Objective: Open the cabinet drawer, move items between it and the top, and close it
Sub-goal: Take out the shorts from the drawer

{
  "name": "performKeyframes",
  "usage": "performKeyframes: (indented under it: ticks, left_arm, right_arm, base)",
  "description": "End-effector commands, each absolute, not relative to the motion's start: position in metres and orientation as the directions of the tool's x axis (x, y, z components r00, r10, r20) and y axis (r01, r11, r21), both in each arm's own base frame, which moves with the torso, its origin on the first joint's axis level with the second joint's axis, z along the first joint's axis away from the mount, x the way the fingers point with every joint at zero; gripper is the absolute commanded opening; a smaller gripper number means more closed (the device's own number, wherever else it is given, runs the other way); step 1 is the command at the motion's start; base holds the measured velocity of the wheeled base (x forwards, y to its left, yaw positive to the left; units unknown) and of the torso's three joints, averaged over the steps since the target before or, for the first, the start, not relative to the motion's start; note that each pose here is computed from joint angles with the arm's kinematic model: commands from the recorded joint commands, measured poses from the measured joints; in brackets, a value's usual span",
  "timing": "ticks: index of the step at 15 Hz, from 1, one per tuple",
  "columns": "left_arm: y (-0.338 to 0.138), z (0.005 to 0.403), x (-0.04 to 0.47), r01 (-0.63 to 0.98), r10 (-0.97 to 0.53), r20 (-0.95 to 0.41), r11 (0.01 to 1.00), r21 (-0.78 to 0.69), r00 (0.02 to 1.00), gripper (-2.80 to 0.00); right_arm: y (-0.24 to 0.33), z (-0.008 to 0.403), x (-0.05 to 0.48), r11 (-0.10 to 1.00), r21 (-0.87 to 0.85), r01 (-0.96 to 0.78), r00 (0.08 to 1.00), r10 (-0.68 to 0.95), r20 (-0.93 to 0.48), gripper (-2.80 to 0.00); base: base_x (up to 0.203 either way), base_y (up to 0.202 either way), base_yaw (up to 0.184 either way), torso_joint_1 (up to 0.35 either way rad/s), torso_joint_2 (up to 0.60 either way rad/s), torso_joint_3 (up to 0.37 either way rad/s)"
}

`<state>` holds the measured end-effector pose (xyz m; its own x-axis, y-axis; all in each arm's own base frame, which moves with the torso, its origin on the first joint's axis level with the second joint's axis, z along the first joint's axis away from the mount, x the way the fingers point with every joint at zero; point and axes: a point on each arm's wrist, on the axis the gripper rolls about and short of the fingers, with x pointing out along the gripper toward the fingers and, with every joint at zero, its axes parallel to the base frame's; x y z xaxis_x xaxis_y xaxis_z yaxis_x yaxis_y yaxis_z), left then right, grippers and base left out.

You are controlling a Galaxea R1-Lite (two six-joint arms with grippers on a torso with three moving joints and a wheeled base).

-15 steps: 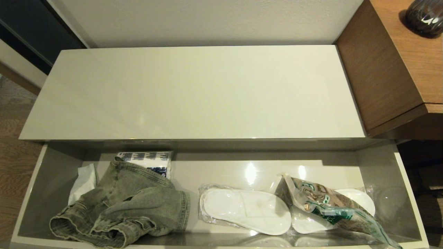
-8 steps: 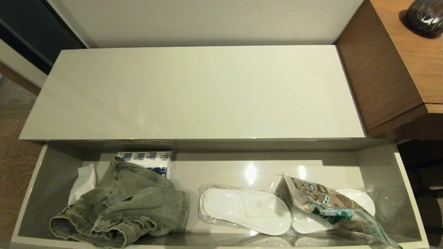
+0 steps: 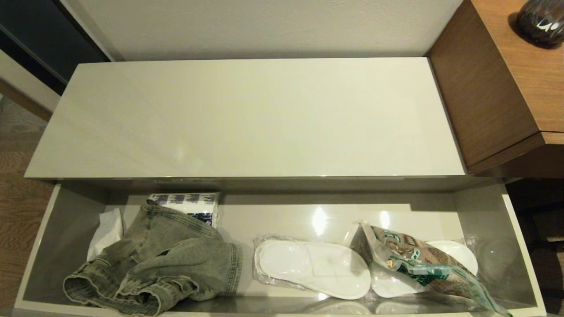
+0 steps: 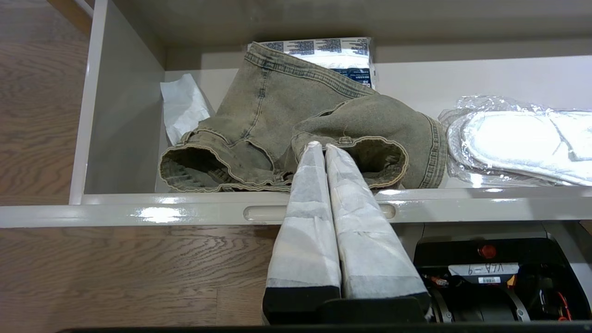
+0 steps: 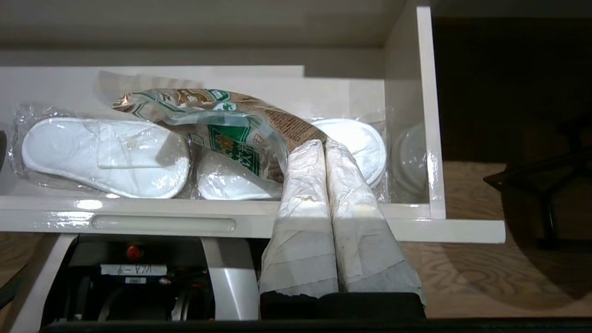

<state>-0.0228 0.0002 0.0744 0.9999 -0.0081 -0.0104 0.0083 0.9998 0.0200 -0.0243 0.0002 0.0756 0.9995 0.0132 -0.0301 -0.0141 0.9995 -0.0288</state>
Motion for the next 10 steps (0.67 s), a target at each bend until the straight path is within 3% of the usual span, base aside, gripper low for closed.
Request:
performKeyframes:
  ticks: [1,8,10]
  left_arm:
    - [0.0002,0.0744,-0.0227,0.008,-0.008,-0.012,1.0,0.02,1.0,-2.8]
    - [0.0002,0.0741,-0.0227,0.009,-0.009,-0.018,1.0,0.027,1.0,-2.8]
    - [0.0,0.0733,-0.0227,0.016,-0.014,-0.024,0.996,0.09,1.0,-2.8]
  right_arm:
    - [0.0002,0.0753,-0.023,1.0,-0.02,-0.013,1.0,0.013,-0.012,-2.8]
    - [0.0002,0.0758,-0.0227,1.0,-0.014,-0.013,1.0,0.013,0.002,-2.8]
    - [0.0002,0.0758,-0.0227,1.0,-0.014,-0.012,1.0,0.012,0.002,-2.8]
  base:
    - [0.0,0.0,0.0,0.0,0.0,0.0]
    - [0.0,0.0,0.0,0.0,0.0,0.0]
    - [0.0,0.0,0.0,0.0,0.0,0.0]
